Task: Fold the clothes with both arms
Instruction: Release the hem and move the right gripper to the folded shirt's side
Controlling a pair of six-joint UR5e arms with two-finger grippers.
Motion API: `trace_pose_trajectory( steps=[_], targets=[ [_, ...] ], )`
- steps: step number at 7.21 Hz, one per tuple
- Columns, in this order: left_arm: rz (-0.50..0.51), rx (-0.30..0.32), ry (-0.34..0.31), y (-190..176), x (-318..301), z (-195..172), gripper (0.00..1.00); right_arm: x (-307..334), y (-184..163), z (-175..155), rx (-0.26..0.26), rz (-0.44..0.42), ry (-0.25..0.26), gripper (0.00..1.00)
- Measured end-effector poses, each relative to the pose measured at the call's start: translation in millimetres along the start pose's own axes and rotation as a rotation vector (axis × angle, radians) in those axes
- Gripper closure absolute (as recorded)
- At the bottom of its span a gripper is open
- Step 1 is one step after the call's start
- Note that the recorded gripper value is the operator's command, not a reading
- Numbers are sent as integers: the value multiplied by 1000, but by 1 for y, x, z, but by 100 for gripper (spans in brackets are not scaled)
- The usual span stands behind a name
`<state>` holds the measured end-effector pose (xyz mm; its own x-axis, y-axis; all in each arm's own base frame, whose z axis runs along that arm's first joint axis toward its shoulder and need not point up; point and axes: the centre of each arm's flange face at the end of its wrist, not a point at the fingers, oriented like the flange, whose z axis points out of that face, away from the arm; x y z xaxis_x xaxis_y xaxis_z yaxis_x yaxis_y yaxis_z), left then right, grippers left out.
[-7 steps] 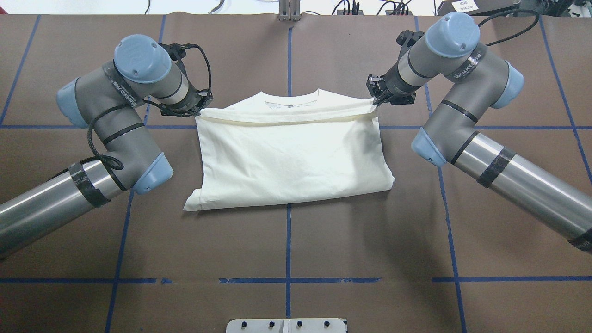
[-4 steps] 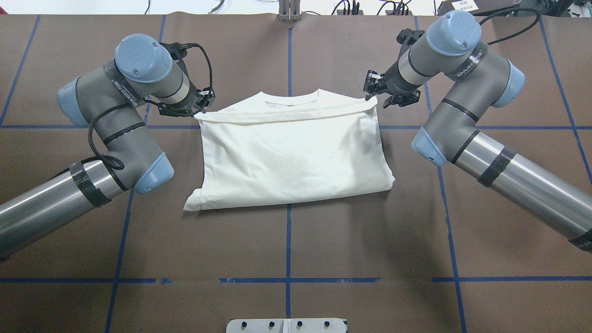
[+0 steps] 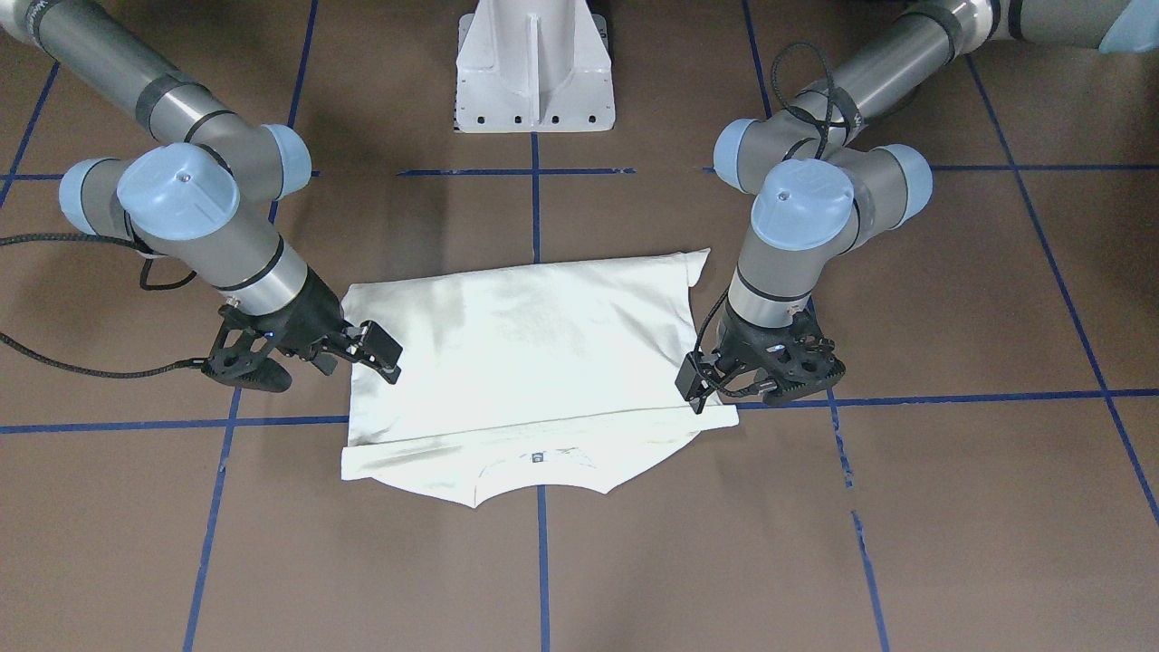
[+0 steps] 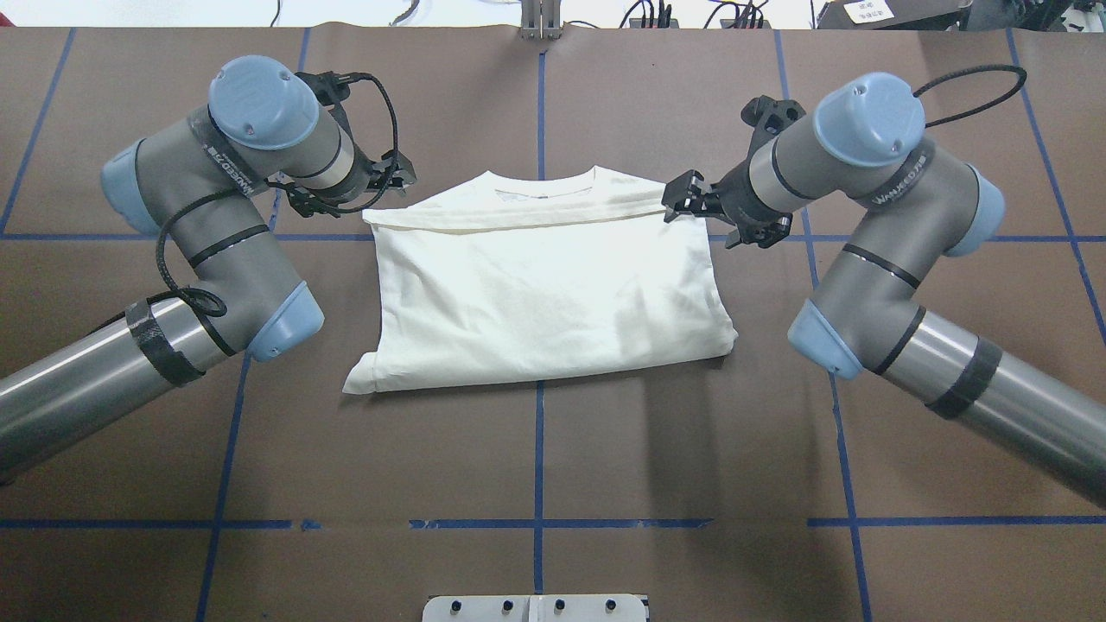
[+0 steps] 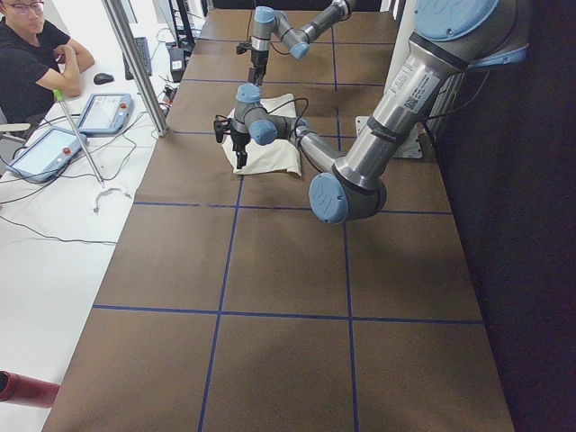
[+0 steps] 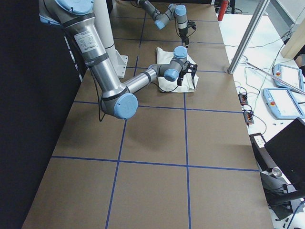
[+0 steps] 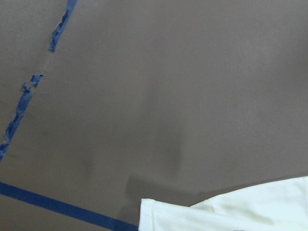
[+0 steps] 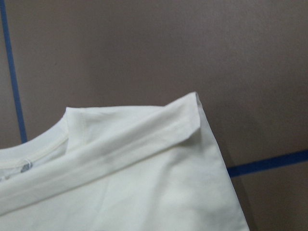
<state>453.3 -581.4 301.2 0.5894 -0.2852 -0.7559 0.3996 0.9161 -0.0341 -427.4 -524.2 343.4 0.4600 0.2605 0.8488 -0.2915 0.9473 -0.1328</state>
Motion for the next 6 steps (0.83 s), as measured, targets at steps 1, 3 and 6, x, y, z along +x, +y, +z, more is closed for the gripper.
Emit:
trace_pose_trajectory(
  steps=[1,3,6],
  targets=[
    [2,2,9,1,1,-5,0,16,26,12,2,-14,24,0],
    [5,2,16,2,2,-8,0,42,58,25,-15,-28,62,0],
    [5,2,18,3,1,-9,0,58,79,29,-43,-39,79,75]
  ],
)
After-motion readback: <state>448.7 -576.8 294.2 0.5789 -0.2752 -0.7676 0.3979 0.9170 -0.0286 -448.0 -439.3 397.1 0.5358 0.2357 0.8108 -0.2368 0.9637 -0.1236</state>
